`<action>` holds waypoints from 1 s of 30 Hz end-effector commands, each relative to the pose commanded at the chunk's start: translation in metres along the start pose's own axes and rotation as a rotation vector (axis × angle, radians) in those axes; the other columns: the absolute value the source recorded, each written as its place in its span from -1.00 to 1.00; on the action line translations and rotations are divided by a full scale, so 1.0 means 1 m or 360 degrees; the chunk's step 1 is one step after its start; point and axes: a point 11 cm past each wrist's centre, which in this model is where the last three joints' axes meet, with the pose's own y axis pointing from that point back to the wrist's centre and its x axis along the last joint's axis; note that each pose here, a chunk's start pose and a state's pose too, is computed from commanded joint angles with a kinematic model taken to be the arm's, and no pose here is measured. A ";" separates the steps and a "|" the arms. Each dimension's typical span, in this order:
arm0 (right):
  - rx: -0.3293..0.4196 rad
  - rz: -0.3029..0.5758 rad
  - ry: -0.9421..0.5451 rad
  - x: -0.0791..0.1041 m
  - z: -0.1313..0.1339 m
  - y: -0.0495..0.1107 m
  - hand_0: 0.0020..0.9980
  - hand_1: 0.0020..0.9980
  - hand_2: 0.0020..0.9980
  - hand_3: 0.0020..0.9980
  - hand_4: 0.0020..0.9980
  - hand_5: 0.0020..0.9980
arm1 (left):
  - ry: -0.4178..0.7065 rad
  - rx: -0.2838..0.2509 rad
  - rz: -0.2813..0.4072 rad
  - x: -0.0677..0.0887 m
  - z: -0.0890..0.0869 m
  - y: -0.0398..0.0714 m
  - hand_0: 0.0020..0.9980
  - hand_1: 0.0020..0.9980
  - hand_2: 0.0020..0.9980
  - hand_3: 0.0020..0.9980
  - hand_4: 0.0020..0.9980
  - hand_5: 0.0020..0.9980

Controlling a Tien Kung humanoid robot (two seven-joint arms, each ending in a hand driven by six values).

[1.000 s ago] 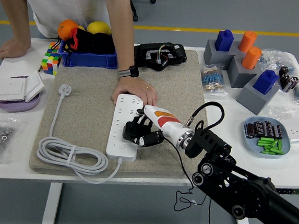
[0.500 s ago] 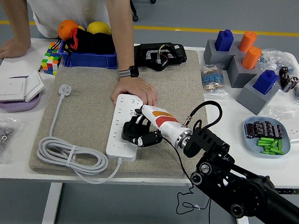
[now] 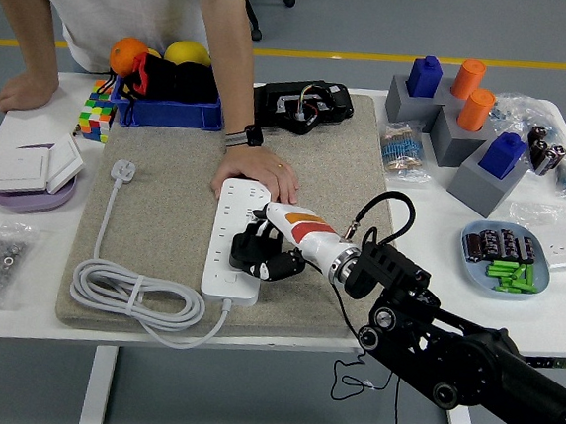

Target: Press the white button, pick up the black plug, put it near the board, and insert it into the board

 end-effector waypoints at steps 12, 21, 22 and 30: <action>0.0001 -0.0002 0.0040 -0.001 0.001 -0.001 -0.16 -0.24 -0.19 -0.05 0.54 -1.00 | 0.0000 -0.0003 0.0002 0.001 0.001 0.000 0.25 0.26 0.27 0.39 0.11 -0.21; 0.0013 0.0001 0.0031 0.001 -0.001 0.000 0.00 0.02 0.11 0.18 0.60 -1.00 | -0.0002 -0.0001 0.0002 0.000 0.001 0.000 0.25 0.26 0.27 0.39 0.11 -0.21; 0.0014 -0.0001 0.0029 0.001 -0.001 0.000 0.00 0.02 0.11 0.18 0.60 -1.00 | -0.0003 -0.0001 0.0002 0.000 0.001 0.000 0.25 0.26 0.27 0.39 0.11 -0.21; 0.0017 -0.0019 0.0009 0.002 -0.003 0.000 0.40 0.50 0.58 0.72 1.00 -0.87 | -0.0002 -0.0001 0.0002 0.000 0.001 0.000 0.25 0.26 0.27 0.39 0.11 -0.21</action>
